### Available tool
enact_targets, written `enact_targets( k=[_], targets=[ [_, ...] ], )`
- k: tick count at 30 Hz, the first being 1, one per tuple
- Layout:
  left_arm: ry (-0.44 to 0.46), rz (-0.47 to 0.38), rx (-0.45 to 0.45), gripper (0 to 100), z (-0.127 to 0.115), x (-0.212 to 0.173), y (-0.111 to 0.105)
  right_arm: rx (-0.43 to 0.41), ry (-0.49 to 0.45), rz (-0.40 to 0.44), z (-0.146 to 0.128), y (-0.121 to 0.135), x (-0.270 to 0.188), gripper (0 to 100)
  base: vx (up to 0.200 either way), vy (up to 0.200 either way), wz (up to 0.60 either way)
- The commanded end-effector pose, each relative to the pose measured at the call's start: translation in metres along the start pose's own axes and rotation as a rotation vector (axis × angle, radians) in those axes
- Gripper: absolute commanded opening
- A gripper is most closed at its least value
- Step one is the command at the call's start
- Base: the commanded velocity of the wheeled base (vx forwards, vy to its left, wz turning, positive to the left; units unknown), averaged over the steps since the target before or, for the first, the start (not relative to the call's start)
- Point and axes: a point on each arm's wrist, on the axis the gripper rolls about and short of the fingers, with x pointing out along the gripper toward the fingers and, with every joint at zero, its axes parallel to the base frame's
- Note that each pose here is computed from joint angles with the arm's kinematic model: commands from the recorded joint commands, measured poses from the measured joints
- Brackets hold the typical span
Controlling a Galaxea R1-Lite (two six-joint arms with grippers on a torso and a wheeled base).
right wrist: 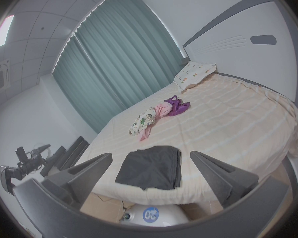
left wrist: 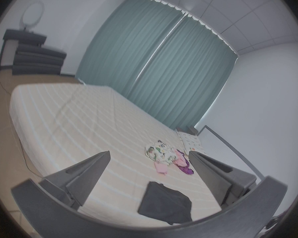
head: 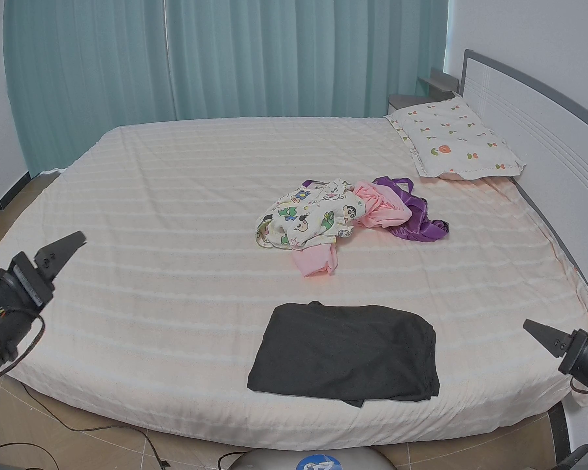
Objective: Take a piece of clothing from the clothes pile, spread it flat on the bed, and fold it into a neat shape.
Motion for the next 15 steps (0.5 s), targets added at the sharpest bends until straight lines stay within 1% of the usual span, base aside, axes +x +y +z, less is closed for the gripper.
enact_targets(
  k=[1, 2, 3, 4, 5, 6, 7, 9, 10, 12, 13, 14, 15],
  targets=[
    [-0.291, 0.101, 0.151, 100, 0.006, -0.089, 0.036, -0.219, -0.105, 0.157, -0.024, 0.01, -0.074, 100, 0.0, 0.0, 0.0],
    [-0.291, 0.101, 0.151, 100, 0.006, -0.089, 0.036, -0.219, -0.105, 0.157, -0.024, 0.01, -0.074, 100, 0.0, 0.0, 0.0],
    [-0.322, 0.156, 0.194, 100, 0.001, -0.096, 0.043, -0.233, -0.104, 0.149, -0.029, 0.008, -0.077, 100, 0.0, 0.0, 0.0],
    [-0.34, 0.178, 0.221, 100, -0.001, -0.1, 0.046, -0.235, -0.117, 0.154, -0.032, 0.007, -0.081, 100, 0.0, 0.0, 0.0],
    [-0.34, 0.178, 0.221, 100, -0.001, -0.1, 0.046, -0.235, -0.117, 0.154, -0.032, 0.007, -0.081, 100, 0.0, 0.0, 0.0],
    [-0.368, 0.207, 0.259, 100, -0.007, -0.107, 0.052, -0.244, -0.128, 0.161, -0.039, 0.004, -0.084, 100, 0.0, 0.0, 0.0],
    [-0.376, 0.225, 0.279, 100, -0.01, -0.109, 0.054, -0.252, -0.134, 0.163, -0.044, 0.002, -0.085, 100, 0.0, 0.0, 0.0],
    [-0.394, 0.259, 0.308, 100, -0.016, -0.112, 0.059, -0.281, -0.155, 0.166, -0.051, -0.002, -0.087, 100, 0.0, 0.0, 0.0],
    [-0.394, 0.259, 0.308, 100, -0.016, -0.112, 0.059, -0.281, -0.155, 0.166, -0.051, -0.002, -0.087, 100, 0.0, 0.0, 0.0],
    [-0.426, 0.303, 0.334, 100, -0.024, -0.118, 0.064, -0.314, -0.177, 0.168, -0.062, -0.007, -0.088, 100, 0.0, 0.0, 0.0],
    [-0.426, 0.303, 0.334, 100, -0.024, -0.118, 0.064, -0.314, -0.177, 0.168, -0.062, -0.007, -0.088, 100, 0.0, 0.0, 0.0],
    [-0.439, 0.328, 0.362, 100, -0.029, -0.121, 0.068, -0.325, -0.197, 0.175, -0.067, -0.01, -0.089, 100, 0.0, 0.0, 0.0],
    [-0.444, 0.335, 0.377, 100, -0.033, -0.122, 0.07, -0.334, -0.191, 0.167, -0.07, -0.011, -0.088, 100, 0.0, 0.0, 0.0]
  ],
)
